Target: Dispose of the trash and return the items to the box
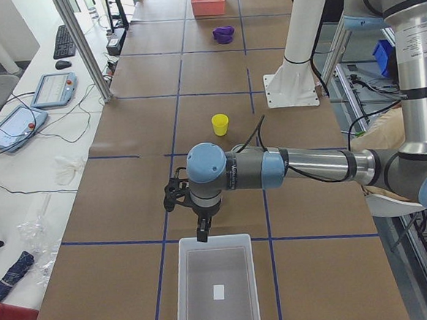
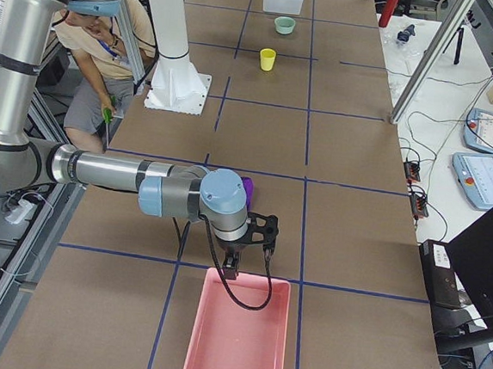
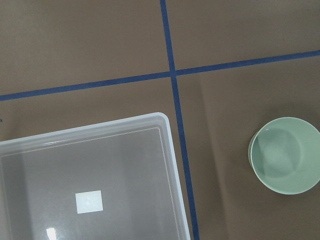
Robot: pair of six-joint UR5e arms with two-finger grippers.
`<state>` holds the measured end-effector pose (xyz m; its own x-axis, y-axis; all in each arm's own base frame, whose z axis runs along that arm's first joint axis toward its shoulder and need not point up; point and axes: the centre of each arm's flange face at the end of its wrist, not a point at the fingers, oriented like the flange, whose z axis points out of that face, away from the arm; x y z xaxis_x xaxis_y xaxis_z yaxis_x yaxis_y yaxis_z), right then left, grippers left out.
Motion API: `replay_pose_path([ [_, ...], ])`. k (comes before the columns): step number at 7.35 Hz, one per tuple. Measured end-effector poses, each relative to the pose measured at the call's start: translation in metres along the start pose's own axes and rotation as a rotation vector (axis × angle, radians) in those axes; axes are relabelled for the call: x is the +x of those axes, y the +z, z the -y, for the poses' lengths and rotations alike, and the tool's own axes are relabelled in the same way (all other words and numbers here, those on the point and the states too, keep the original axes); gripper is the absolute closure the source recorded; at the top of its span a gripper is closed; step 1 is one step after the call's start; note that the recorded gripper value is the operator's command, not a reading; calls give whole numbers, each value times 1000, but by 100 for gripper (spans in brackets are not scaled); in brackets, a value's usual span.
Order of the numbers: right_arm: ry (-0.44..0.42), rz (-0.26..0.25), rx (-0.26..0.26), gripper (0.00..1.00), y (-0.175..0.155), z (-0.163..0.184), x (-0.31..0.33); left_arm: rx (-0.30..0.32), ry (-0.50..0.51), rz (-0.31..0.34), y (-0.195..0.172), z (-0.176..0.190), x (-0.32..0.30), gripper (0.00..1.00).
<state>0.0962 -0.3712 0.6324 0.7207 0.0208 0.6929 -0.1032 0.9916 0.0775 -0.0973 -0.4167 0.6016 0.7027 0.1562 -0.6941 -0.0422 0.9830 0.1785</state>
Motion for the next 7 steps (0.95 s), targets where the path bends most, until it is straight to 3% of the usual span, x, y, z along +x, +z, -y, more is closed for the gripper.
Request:
replay_pose_path([
  [2, -93, -3, 53, 0, -2, 2, -4, 89, 94, 7, -16, 12, 16, 0],
  [5, -288, 20, 188, 0, -11, 16, -35, 380, 412, 36, -34, 41, 40, 0],
  [6, -332, 41, 210, 0, -11, 21, -47, 467, 482, 15, -32, 50, 51, 0],
  [7, -361, 58, 219, 0, -10, 29, -60, 517, 457, -54, -26, 54, 72, 0],
])
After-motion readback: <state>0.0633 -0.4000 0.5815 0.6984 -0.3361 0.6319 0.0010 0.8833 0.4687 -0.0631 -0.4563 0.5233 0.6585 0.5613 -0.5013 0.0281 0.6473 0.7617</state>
